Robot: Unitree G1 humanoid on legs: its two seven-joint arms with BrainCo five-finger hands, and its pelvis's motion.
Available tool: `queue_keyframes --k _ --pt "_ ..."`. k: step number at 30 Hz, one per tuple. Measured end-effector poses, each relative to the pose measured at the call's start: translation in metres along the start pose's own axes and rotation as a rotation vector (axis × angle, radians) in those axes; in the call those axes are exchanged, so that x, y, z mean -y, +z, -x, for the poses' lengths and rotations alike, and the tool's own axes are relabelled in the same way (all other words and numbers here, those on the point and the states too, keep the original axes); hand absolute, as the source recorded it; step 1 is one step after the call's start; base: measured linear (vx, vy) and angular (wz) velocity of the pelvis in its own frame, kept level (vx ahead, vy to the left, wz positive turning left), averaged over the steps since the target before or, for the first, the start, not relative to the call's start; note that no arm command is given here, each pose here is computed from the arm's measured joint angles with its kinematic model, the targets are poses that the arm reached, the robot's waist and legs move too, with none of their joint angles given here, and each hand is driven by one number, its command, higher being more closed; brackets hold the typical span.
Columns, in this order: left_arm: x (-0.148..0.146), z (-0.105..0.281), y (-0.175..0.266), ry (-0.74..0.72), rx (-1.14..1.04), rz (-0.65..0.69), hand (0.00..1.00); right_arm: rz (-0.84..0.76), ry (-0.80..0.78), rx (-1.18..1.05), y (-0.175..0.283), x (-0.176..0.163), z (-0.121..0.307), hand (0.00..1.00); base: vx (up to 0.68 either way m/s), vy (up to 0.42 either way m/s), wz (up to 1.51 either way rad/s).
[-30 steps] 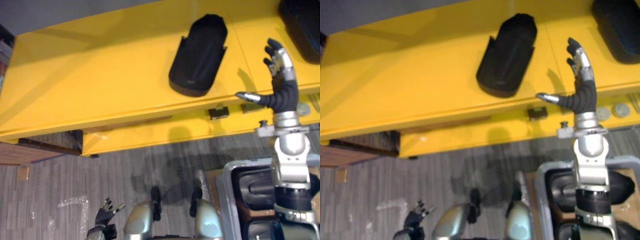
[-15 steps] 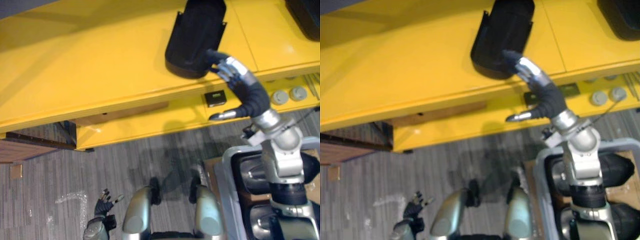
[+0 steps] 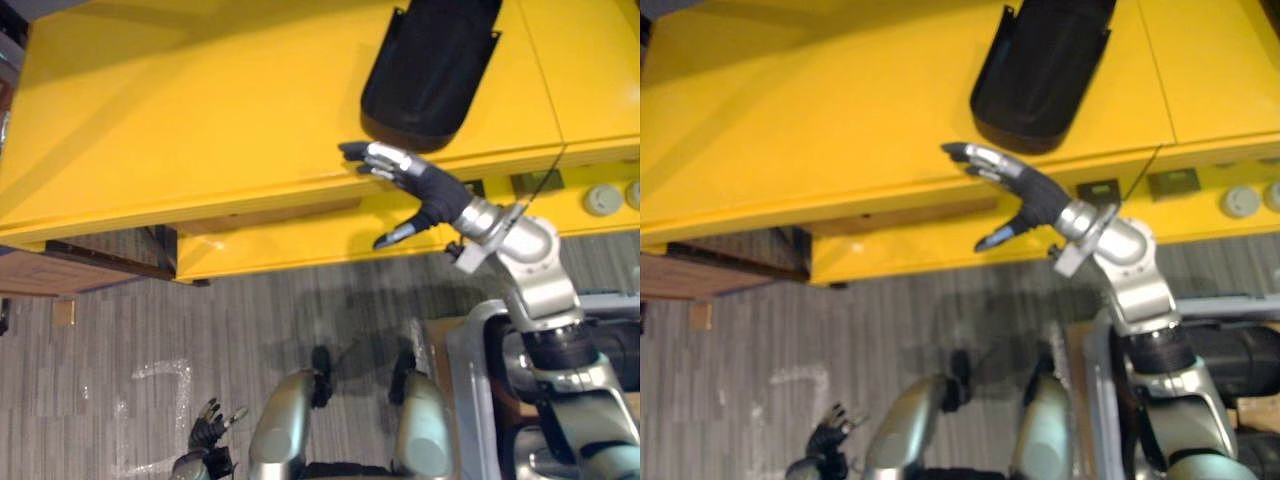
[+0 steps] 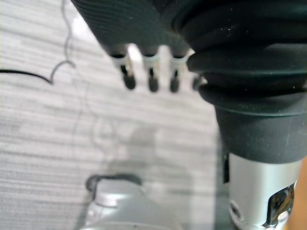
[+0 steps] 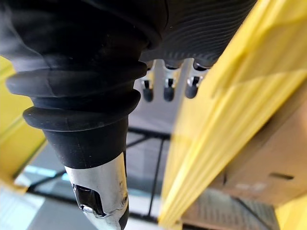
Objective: Walk over and take plastic housings, then place them on the shelf
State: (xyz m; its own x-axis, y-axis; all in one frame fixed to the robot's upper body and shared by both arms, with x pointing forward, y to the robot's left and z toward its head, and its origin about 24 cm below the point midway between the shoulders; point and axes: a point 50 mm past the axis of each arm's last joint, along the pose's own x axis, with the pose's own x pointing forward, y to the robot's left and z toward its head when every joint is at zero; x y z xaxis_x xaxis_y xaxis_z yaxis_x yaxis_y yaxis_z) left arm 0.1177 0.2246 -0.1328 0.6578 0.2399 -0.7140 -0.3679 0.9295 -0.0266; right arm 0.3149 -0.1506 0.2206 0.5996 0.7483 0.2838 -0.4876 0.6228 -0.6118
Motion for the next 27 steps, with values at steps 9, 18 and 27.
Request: queue_keyframes --k 9,18,27 --pt "0.008 0.0 0.002 -0.034 0.008 -0.018 0.0 0.044 -0.161 -0.074 -0.009 0.038 0.001 0.0 -0.01 0.006 0.07" --pt "0.011 -0.001 0.005 -0.05 0.012 -0.017 0.0 0.085 -0.363 -0.014 0.007 0.07 0.008 0.0 0.01 0.001 0.01" --pt "0.012 0.0 0.006 -0.062 0.018 -0.016 0.0 0.125 -0.324 0.016 0.015 0.072 0.009 0.0 0.0 0.0 0.0"
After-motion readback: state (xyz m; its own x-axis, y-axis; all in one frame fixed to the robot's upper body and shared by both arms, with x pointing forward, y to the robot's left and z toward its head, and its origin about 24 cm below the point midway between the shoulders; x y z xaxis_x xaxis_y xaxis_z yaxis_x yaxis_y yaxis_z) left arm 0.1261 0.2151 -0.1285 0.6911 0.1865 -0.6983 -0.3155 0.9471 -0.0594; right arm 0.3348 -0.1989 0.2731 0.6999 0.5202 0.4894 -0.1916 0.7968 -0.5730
